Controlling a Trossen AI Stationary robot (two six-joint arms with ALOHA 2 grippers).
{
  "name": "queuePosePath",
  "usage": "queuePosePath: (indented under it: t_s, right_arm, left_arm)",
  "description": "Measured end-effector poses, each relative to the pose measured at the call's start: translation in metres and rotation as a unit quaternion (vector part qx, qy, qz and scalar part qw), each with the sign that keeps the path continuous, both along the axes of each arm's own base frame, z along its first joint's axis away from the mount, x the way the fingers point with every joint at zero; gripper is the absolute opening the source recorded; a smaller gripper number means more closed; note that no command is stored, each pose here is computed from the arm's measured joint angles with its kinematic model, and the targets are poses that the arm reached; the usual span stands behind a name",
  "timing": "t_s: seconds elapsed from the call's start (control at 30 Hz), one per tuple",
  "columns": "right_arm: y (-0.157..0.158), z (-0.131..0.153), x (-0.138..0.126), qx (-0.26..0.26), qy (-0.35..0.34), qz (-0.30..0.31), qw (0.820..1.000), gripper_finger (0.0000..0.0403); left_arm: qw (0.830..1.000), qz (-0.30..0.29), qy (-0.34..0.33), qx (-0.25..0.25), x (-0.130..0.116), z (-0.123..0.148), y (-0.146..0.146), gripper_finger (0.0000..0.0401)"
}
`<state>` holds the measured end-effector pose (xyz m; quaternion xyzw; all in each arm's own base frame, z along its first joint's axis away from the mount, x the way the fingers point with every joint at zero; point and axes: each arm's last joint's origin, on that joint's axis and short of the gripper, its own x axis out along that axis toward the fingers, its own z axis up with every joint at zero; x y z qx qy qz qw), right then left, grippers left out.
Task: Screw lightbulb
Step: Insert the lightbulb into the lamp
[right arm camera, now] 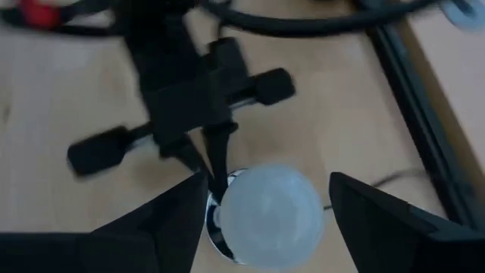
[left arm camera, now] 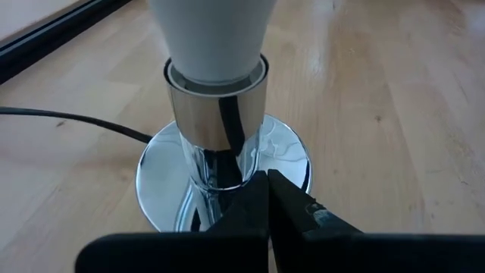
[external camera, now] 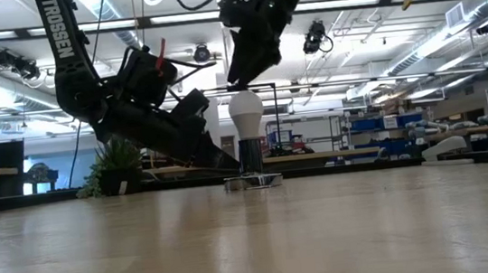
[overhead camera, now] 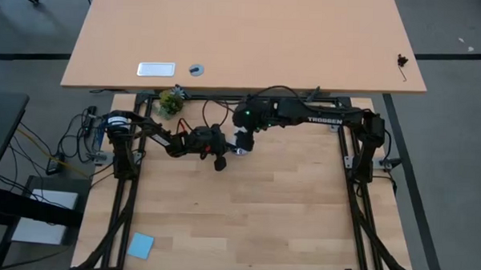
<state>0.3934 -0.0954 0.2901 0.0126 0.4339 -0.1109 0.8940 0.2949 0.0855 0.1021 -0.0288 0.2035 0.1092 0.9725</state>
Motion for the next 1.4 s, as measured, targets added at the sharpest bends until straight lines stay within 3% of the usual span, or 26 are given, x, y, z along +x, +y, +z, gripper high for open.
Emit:
queuePosePath:
  t_s: [0.13, 0.27, 0.9, 1.2, 1.4]
  right_arm:
    - [-0.005, 0.0, -0.002, -0.029, 0.014, 0.084, 0.996, 0.0283]
    - [-0.016, -0.003, -0.006, -0.015, 0.015, 0.111, 0.994, 0.0277]
    - [-0.021, -0.023, -0.009, -0.012, 0.02, 0.102, 0.994, 0.0266]
    - [-0.024, -0.021, -0.006, -0.057, 0.016, 0.076, 0.995, 0.0266]
    - [-0.019, -0.023, -0.007, -0.029, 0.022, 0.048, 0.998, 0.0266]
  left_arm:
    - [1.0, 0.0, 0.002, -0.001, 0.0, 0.0, 0.0, 0.0001]
    - [1.0, 0.0, 0.002, -0.001, 0.0, 0.0, 0.0, 0.0001]
    - [1.0, 0.0, 0.003, -0.001, 0.0, -0.001, 0.0, 0.0001]
    - [1.0, 0.0, 0.01, -0.003, -0.001, -0.002, 0.0, 0.0001]
    - [1.0, 0.0, 0.011, -0.003, -0.001, -0.002, 0.0, 0.0001]
